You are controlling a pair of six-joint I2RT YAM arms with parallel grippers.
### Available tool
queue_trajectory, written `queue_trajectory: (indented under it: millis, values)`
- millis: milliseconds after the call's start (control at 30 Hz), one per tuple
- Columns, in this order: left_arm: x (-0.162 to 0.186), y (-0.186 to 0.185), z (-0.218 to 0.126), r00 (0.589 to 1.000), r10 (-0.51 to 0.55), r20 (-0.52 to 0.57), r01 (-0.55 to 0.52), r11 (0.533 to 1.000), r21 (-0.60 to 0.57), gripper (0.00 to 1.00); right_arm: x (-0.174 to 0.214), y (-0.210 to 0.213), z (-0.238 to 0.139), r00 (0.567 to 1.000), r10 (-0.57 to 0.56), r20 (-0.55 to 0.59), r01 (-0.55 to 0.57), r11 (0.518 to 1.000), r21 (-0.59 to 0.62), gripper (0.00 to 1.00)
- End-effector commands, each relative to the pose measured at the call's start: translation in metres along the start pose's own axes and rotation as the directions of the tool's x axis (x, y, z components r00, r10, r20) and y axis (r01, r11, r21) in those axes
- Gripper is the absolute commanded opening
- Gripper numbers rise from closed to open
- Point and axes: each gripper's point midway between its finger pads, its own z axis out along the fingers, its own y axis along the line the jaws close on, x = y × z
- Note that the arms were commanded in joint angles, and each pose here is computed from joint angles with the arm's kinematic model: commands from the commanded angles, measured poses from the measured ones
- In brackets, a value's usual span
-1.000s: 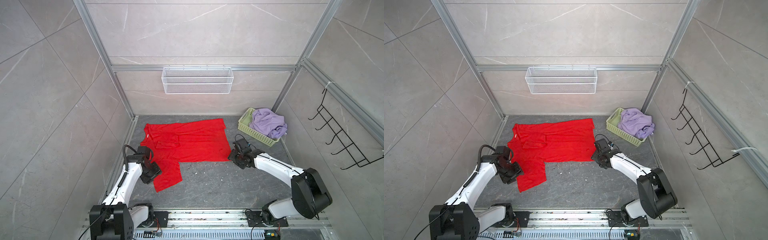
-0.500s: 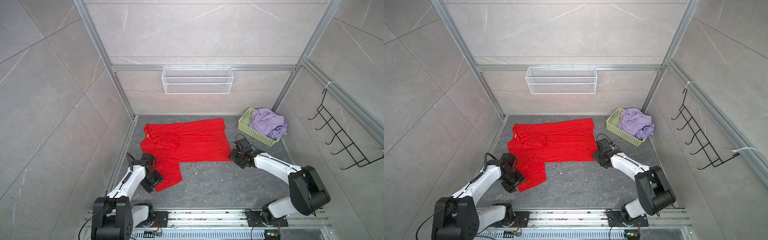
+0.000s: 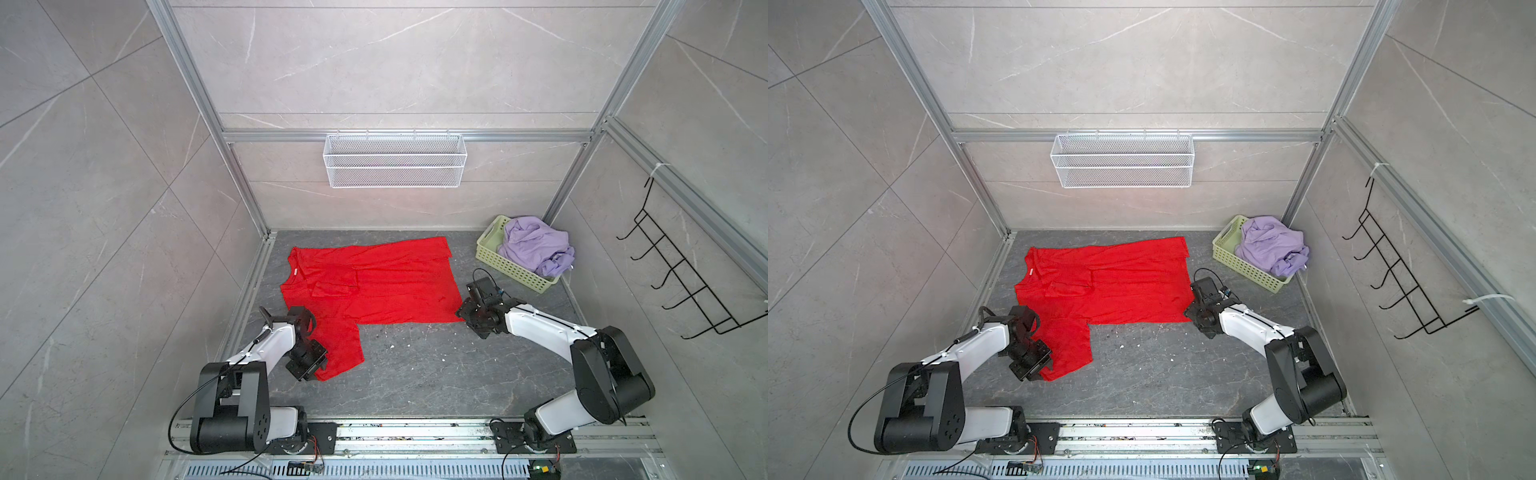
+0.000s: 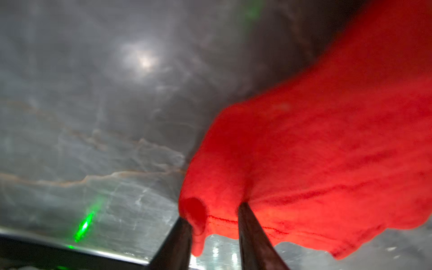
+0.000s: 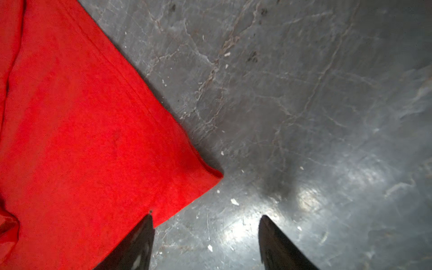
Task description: Fold and stack the t-shirts
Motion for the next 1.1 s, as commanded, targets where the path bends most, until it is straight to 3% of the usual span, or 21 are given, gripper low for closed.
queue_trajectory:
  millis: [0, 200, 433, 533, 633, 733, 900, 1067]
  values:
    - [-0.011, -0.010, 0.011, 0.999, 0.022, 0.033, -0.023, 0.999, 0.040, 0.18, -0.003, -0.003, 0.005, 0.998, 0.056, 0.004, -0.056, 0.997, 0.046, 0.71]
    - [-0.013, -0.013, 0.003, 0.997, 0.038, 0.063, -0.042, 0.997, 0.067, 0.02, 0.002, 0.002, 0.011, 0.999, 0.037, 0.003, -0.038, 0.994, 0.101, 0.69]
    - [-0.013, -0.015, -0.008, 0.993, 0.048, 0.106, -0.059, 0.994, 0.097, 0.00, 0.004, -0.006, 0.029, 0.995, 0.101, 0.025, -0.104, 0.976, 0.194, 0.58]
    - [-0.016, -0.018, -0.017, 0.990, 0.054, 0.132, -0.068, 0.992, 0.109, 0.00, 0.003, -0.008, 0.034, 0.994, 0.108, 0.034, -0.113, 0.969, 0.221, 0.45]
    - [-0.016, -0.018, -0.028, 0.985, 0.053, 0.162, -0.073, 0.990, 0.120, 0.00, 0.002, -0.003, 0.038, 0.994, 0.105, 0.042, -0.111, 0.975, 0.191, 0.17]
    - [-0.014, -0.015, -0.039, 0.981, 0.047, 0.186, -0.071, 0.990, 0.125, 0.00, 0.006, -0.003, 0.036, 0.998, 0.062, 0.005, -0.062, 0.979, 0.193, 0.04]
    - [0.003, 0.007, -0.056, 0.980, 0.034, 0.194, -0.052, 0.995, 0.090, 0.00, 0.028, -0.016, 0.020, 0.998, 0.007, -0.057, 0.005, 0.980, 0.200, 0.00]
    - [0.017, 0.007, -0.079, 0.978, 0.021, 0.206, -0.051, 0.989, 0.138, 0.00, 0.045, -0.035, -0.007, 0.996, -0.028, -0.083, 0.046, 0.974, 0.222, 0.00]
